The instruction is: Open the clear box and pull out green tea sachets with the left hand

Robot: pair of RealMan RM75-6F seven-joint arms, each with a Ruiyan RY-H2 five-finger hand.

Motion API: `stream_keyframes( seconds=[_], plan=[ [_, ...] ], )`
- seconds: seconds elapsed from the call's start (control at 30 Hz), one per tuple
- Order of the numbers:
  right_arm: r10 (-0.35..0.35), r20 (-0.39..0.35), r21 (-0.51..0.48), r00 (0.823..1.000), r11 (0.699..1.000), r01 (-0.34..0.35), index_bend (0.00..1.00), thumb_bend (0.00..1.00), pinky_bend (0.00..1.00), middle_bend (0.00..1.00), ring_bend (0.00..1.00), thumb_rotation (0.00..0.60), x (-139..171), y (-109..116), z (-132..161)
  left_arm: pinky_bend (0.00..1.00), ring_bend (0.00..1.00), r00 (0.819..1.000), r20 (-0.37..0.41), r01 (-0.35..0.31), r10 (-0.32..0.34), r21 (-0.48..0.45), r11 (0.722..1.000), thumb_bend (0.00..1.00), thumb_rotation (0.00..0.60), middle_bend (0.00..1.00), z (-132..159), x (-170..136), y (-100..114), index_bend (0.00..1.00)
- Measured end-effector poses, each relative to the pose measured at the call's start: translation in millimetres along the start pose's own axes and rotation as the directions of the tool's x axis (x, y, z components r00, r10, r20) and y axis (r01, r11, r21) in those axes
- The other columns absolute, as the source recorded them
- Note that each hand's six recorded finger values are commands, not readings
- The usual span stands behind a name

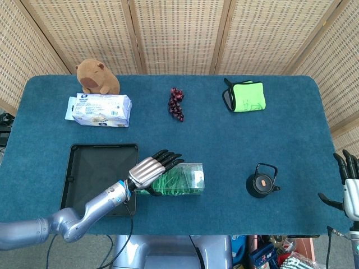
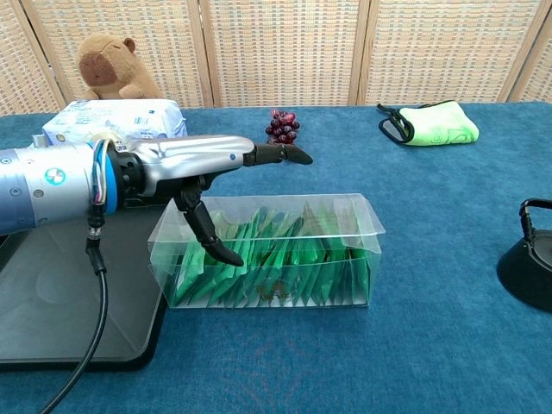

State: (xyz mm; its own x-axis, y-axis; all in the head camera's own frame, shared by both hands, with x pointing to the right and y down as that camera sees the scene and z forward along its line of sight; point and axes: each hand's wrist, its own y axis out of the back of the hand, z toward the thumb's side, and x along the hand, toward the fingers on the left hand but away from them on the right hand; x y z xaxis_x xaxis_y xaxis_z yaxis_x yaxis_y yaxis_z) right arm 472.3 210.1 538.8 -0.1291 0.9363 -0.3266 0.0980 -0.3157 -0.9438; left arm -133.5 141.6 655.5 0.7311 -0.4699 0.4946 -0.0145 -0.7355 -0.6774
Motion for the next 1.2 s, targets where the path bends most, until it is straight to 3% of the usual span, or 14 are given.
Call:
stream_keyframes(
  seconds=[0.17, 0.23, 0.53, 0.87, 1.2],
  plan=[
    [0.005, 0.004, -0.003, 1.000, 1.000, -0.005, 0.00, 0.00, 0.00, 0.00, 0.00, 0.600, -0.2, -0.7, -1.2, 0.00, 0.00, 1.000, -0.003, 0.001, -0.001, 0.003, 1.000, 0.40, 0.600, 0.00, -0.8, 3.1, -1.2, 0.00],
    [0.008, 0.004, -0.003, 1.000, 1.000, -0.008, 0.00, 0.00, 0.00, 0.00, 0.00, 0.600, -0.5, -1.4, -1.4, 0.00, 0.00, 1.000, -0.007, 0.003, -0.003, 0.001, 1.000, 0.44, 0.600, 0.00, -1.8, 4.0, -1.5, 0.00],
    [0.018, 0.009, -0.008, 1.000, 1.000, -0.018, 0.00, 0.00, 0.00, 0.00, 0.00, 0.600, -1.4, -2.9, -3.0, 0.00, 0.00, 0.999, -0.020, -0.033, 0.033, -0.006, 0.999, 0.44, 0.600, 0.00, -6.4, 0.6, 11.8, 0.01],
    [0.020, 0.008, -0.005, 1.000, 1.000, -0.020, 0.00, 0.00, 0.00, 0.00, 0.00, 0.600, 0.0, -2.9, -2.3, 0.00, 0.00, 0.991, -0.069, -0.123, 0.119, -0.064, 0.990, 0.48, 0.600, 0.00, -18.7, 0.7, 50.5, 0.10],
    [0.030, 0.013, 0.001, 0.999, 1.000, -0.030, 0.00, 0.00, 0.00, 0.00, 0.00, 0.600, 2.0, -4.5, -2.5, 0.00, 0.00, 0.979, -0.153, -0.148, 0.131, -0.105, 0.983, 0.48, 0.600, 0.00, -42.8, 2.9, 65.4, 0.17]
  ],
)
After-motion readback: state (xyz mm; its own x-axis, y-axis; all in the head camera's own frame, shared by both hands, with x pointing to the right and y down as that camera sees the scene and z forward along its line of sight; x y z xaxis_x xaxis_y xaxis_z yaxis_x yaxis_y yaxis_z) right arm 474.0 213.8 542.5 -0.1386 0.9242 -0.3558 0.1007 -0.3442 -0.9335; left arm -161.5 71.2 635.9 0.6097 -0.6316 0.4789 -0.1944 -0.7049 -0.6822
